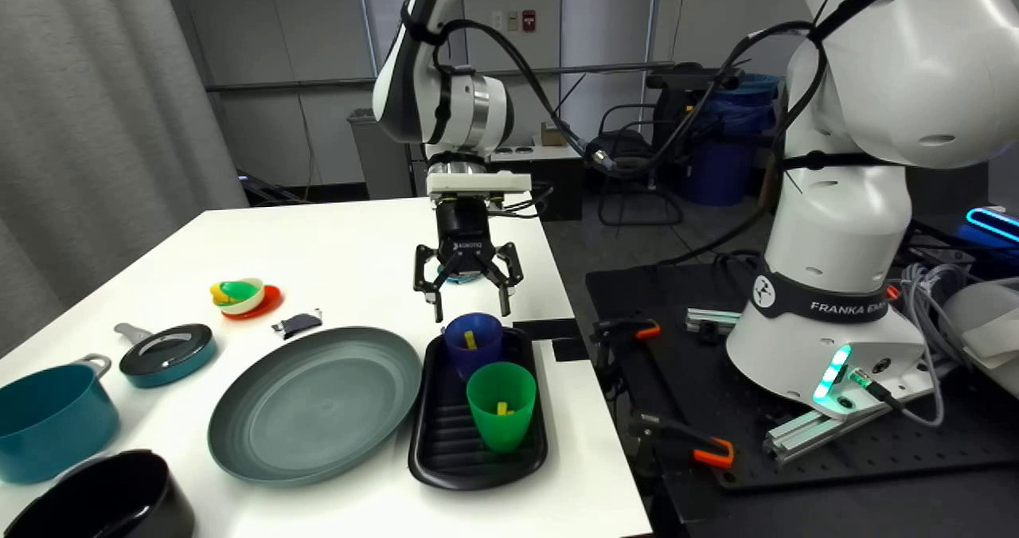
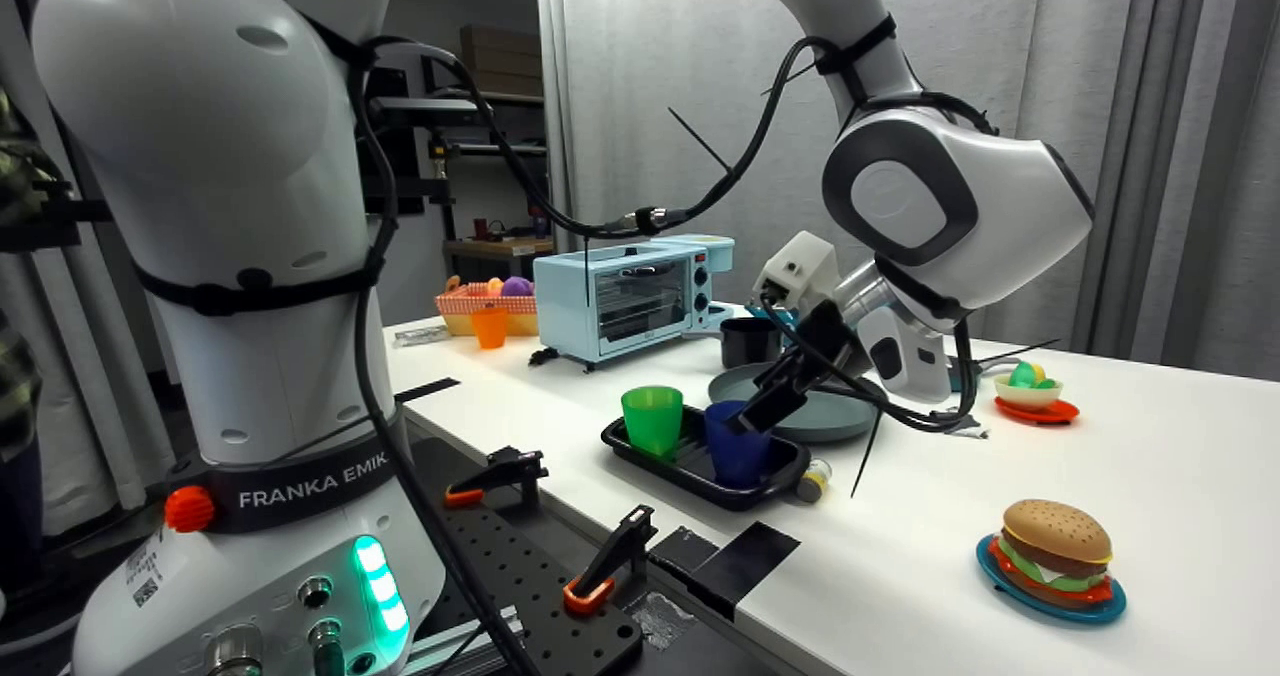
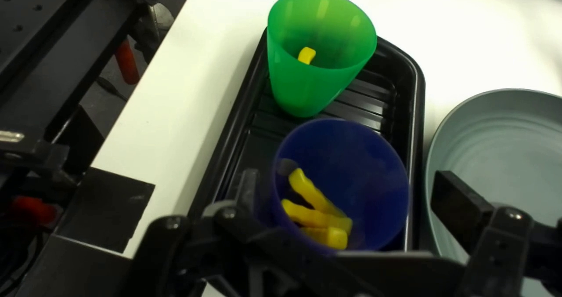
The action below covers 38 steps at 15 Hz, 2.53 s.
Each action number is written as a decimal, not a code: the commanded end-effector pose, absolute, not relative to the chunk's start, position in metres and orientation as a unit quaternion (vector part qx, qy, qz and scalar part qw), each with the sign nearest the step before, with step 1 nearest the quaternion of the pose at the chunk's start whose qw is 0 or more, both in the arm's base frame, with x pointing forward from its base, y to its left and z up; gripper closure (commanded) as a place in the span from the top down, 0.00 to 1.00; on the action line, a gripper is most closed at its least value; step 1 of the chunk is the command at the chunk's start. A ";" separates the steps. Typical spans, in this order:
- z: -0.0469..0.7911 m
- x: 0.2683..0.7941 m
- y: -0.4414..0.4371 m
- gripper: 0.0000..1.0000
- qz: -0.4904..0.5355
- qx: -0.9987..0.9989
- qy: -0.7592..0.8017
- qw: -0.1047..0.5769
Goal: Pour the contents of the blue cup onto the plate
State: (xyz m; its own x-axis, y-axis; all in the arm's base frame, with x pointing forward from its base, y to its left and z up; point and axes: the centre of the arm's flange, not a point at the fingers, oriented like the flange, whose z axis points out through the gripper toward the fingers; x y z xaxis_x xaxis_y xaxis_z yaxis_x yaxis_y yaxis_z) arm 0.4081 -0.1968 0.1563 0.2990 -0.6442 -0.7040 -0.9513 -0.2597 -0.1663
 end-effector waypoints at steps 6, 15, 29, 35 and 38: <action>0.144 0.419 -0.194 1.00 0.275 -0.739 0.530 0.312; 0.137 0.421 -0.193 1.00 0.281 -0.738 0.531 0.307; 0.130 0.425 -0.190 0.69 0.287 -0.739 0.529 0.304; 0.134 0.424 -0.189 0.52 0.286 -0.740 0.528 0.304; 0.143 0.421 -0.187 0.52 0.280 -0.744 0.524 0.304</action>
